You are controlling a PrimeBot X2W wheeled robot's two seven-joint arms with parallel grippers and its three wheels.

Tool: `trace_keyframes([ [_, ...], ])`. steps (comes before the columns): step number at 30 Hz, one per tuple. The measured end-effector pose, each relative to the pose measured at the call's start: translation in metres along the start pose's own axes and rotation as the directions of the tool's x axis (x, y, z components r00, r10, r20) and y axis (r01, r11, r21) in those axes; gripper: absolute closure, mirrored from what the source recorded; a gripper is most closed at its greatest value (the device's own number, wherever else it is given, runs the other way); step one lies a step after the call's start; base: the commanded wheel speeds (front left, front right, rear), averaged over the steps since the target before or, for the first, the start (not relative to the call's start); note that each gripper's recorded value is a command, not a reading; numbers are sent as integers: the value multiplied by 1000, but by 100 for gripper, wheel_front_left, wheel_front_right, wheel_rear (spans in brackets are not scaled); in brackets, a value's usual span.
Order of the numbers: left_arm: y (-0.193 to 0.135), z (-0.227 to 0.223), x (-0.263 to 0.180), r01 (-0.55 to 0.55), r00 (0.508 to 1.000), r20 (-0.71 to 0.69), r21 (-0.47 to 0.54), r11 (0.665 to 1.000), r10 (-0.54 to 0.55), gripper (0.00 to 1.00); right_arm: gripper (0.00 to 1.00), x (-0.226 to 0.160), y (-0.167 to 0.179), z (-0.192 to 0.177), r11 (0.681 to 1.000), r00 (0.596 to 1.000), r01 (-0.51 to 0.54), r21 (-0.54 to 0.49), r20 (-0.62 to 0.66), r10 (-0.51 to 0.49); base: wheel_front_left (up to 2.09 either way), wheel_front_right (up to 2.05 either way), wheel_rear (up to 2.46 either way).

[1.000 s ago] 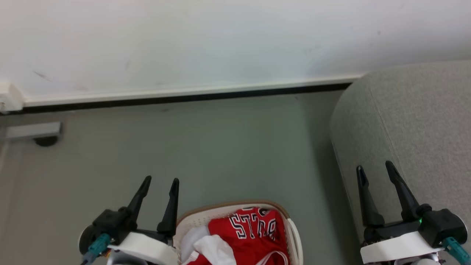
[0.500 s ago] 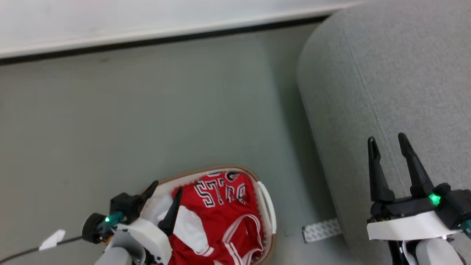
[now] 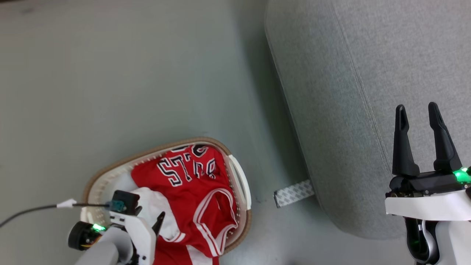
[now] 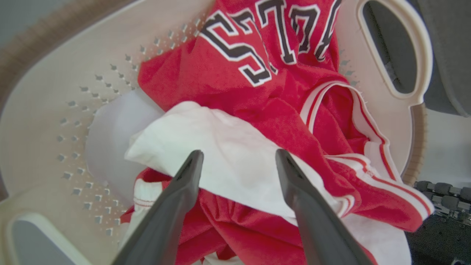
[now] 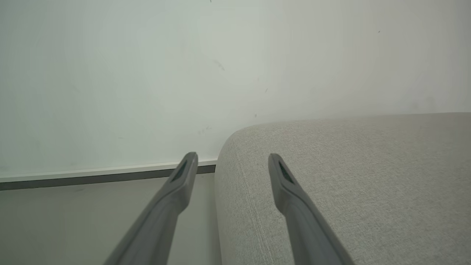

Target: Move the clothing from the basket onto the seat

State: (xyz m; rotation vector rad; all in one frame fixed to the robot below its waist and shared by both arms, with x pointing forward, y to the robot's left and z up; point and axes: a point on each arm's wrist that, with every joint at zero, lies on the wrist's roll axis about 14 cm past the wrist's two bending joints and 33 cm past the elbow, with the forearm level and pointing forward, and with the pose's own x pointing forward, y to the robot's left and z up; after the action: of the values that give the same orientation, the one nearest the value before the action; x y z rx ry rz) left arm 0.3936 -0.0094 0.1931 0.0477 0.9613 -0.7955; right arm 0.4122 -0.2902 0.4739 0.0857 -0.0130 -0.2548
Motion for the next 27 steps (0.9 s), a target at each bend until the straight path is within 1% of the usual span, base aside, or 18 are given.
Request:
trace_keyframes([
  [4,9,-31,13,1,989,-151,-8,1000,-2,0,0,3,-5,-12,1000,999,16,-4,-31,-16,0,0,0],
  [7,8,-45,23,12,975,-220,-10,1000,-14,0,0,7,-5,-18,1000,999,18,-5,-44,-18,0,0,0],
  [11,12,-47,38,46,962,-272,60,997,-28,0,0,7,-7,-29,1000,997,25,-12,-75,-26,0,0,0],
  [14,-11,-72,41,128,932,-350,86,988,-90,0,0,8,-6,-36,1000,995,20,-12,-94,-21,0,0,0],
  [19,-17,-83,47,189,910,-398,157,969,-113,0,0,8,-6,-42,1000,993,22,-13,-112,-23,0,0,0],
  [20,-19,-84,47,199,908,-401,161,967,-120,36,0,8,-6,-42,1000,993,23,-14,-114,-24,0,0,0],
  [21,-20,-84,47,203,908,-401,162,966,-123,65,0,8,-6,-42,1000,993,23,-15,-114,-25,0,0,0],
  [22,-20,-83,47,205,911,-394,166,964,-126,100,0,7,-6,-42,1000,993,23,-14,-114,-25,0,0,0],
  [27,-21,-78,49,205,918,-374,154,967,-135,100,0,8,-7,-42,1000,993,24,-14,-115,-25,0,0,0],
])
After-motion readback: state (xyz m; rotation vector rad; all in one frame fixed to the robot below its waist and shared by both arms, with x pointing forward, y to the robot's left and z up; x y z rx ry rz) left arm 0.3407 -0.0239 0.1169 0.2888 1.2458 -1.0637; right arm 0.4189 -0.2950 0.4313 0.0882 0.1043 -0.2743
